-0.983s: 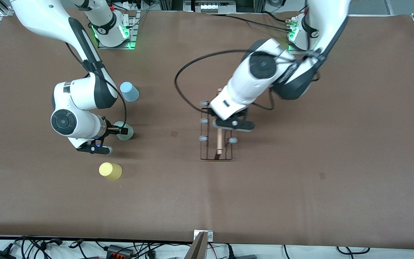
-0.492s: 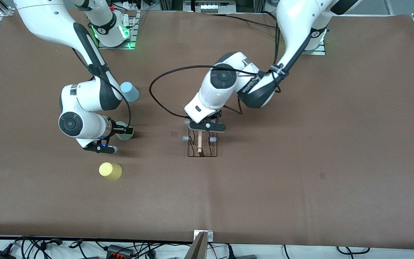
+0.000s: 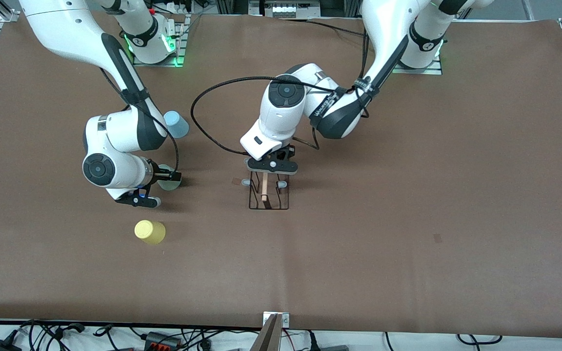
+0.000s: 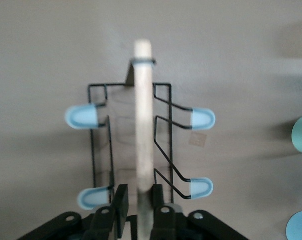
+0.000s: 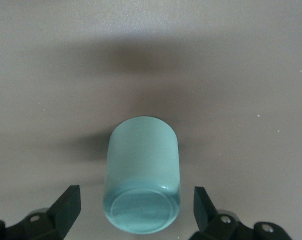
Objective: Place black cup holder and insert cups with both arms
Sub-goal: 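Release the rack and raise the left gripper while the right gripper lifts the teal cup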
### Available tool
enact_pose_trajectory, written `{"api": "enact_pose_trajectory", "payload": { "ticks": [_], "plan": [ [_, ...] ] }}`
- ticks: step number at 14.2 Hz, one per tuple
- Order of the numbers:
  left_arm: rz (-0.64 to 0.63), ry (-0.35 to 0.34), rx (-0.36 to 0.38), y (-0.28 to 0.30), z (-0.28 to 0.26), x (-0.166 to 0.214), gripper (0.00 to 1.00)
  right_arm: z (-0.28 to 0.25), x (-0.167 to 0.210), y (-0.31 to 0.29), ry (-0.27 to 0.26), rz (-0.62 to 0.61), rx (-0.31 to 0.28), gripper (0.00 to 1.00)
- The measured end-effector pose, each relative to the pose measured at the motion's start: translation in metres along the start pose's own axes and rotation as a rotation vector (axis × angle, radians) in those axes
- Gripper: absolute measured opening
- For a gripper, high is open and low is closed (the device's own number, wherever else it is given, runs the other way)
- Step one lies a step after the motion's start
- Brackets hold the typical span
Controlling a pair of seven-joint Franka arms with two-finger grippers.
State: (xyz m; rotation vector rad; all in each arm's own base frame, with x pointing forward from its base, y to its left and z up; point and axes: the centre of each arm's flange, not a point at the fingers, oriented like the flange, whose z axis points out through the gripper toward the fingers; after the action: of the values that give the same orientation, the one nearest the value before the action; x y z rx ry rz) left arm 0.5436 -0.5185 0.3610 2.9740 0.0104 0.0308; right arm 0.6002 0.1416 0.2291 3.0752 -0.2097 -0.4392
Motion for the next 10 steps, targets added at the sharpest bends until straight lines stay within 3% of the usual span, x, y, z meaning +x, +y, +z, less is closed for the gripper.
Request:
{"api": "enact_pose_trajectory", "payload": {
  "ticks": [2,4,5,7,10],
  "plan": [
    [-0.045,0.017,0.027,-0.028,-0.049,0.022,0.5,0.003,0.0,0.0,-0.005,0.0,-0.002,0.96],
    [-0.077,0.021,0.059,-0.079,-0.102,0.05,0.69,0.003,0.001,0.0,-0.005,0.0,-0.002,0.72],
    [-0.065,0.015,0.077,-0.109,-0.124,0.063,0.78,0.001,0.001,-0.001,-0.001,0.0,0.0,0.65],
    [-0.031,-0.007,0.109,-0.171,-0.156,0.086,0.98,-0.007,0.004,-0.002,0.012,-0.003,0.005,0.65],
    [-0.029,-0.049,0.137,-0.253,-0.179,0.11,1.0,-0.056,0.006,-0.01,-0.007,-0.014,0.003,0.65]
  ]
}}
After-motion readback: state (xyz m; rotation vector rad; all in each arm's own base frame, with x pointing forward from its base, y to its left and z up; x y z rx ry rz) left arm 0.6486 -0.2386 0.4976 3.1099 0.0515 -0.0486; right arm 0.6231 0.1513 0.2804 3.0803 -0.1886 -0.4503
